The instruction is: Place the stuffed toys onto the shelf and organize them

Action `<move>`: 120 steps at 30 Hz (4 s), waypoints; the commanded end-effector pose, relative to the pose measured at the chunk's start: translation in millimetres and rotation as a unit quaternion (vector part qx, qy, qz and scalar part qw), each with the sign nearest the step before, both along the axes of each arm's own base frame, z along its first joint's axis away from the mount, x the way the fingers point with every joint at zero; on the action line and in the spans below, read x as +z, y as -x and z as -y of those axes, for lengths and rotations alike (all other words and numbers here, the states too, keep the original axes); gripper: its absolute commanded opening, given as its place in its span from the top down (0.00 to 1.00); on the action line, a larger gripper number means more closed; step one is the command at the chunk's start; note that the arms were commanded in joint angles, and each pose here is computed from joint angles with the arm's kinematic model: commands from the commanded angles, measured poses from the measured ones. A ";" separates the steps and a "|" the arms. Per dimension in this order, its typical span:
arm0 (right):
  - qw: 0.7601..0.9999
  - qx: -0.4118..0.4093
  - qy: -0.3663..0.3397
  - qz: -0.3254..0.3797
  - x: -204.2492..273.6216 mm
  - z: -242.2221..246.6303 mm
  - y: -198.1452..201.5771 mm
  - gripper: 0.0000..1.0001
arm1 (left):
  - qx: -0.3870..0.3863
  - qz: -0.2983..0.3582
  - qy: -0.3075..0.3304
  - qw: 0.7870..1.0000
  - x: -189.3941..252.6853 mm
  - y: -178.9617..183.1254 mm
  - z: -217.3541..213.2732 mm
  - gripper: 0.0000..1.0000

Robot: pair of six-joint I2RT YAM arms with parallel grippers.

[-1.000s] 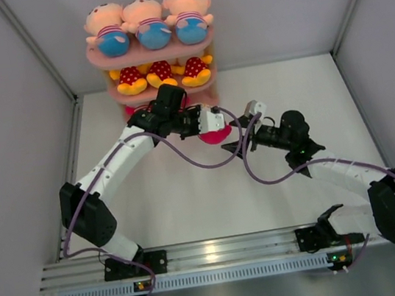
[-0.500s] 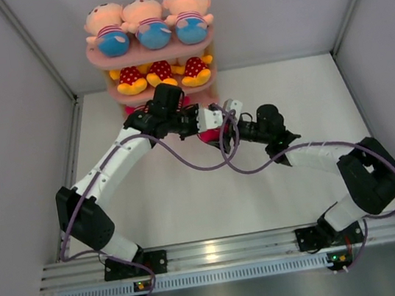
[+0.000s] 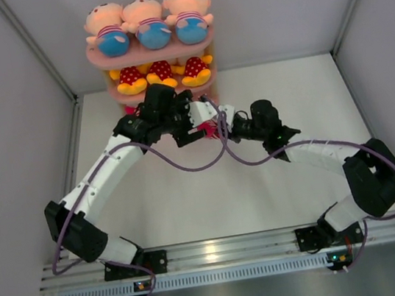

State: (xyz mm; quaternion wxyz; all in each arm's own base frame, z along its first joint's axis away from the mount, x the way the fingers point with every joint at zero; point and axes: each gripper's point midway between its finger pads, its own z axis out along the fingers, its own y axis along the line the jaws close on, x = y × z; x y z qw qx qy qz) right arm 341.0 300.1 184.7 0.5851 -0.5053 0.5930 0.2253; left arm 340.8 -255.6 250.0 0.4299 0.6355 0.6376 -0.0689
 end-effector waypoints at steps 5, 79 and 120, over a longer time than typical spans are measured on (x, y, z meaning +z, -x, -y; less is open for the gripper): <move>0.956 0.026 0.167 0.241 42.8 -0.7 -4.7 1.00 | 0.249 0.078 0.031 0.965 72.9 34.5 -108.0 0.02; 0.819 0.036 0.477 0.317 -46.5 -25.2 -181.7 0.69 | 0.545 0.009 0.092 0.834 -93.0 125.2 -284.2 0.02; 0.801 -0.506 0.048 -0.317 -0.4 170.0 -20.4 0.01 | 0.519 0.016 0.099 0.849 -100.9 131.3 -279.3 0.02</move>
